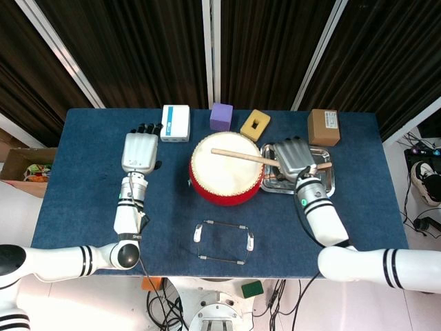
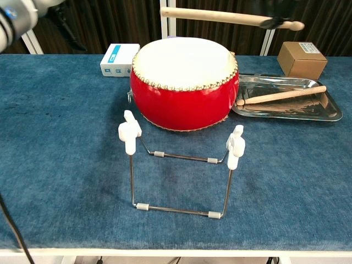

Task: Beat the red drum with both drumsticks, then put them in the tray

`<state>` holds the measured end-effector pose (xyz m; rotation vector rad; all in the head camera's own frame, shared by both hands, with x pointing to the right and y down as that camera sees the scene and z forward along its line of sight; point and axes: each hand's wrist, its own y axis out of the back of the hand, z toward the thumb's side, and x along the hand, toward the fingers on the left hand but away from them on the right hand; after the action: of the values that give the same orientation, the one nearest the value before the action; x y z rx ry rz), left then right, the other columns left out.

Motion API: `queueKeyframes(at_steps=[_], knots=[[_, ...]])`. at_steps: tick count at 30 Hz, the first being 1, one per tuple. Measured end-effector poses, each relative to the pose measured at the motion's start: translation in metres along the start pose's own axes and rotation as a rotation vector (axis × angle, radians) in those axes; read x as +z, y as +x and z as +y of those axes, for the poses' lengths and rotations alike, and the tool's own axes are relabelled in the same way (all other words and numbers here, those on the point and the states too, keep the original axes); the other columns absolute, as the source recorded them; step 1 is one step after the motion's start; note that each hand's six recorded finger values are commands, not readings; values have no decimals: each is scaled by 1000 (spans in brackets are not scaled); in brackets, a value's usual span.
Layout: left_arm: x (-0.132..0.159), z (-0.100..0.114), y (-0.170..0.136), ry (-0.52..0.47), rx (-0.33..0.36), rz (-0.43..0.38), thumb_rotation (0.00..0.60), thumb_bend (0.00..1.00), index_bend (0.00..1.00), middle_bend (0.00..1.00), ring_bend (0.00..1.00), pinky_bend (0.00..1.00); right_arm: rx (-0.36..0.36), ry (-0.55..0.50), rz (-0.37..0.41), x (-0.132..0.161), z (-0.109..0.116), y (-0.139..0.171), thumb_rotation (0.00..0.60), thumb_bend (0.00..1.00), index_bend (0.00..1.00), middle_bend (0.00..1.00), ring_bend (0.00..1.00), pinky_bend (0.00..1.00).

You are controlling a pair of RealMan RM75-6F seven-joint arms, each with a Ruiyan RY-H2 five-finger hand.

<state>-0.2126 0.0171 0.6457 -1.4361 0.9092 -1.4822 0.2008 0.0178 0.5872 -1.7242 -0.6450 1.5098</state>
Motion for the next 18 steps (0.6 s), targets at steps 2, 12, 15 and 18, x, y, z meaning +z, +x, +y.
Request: queueKeyframes(at_steps=[2, 12, 15, 18], knots=[[-16, -2, -3, -16, 3, 16, 600, 89, 213, 259, 235, 413, 9, 7, -28, -22, -5, 6, 600, 616, 665, 597, 379, 381], [-76, -10, -28, -88, 25, 70, 600, 88, 212, 260, 236, 412, 129, 58, -137, -127, -51, 37, 600, 625, 673, 602, 379, 383], [-85, -10, -34, -116, 29, 77, 600, 88, 212, 260, 235, 412, 172, 91, -161, -147, -62, 40, 600, 628, 674, 602, 379, 370], [-88, -9, -38, -147, 31, 79, 600, 88, 212, 260, 235, 412, 201, 132, -173, -160, -71, 36, 600, 628, 675, 602, 378, 356]])
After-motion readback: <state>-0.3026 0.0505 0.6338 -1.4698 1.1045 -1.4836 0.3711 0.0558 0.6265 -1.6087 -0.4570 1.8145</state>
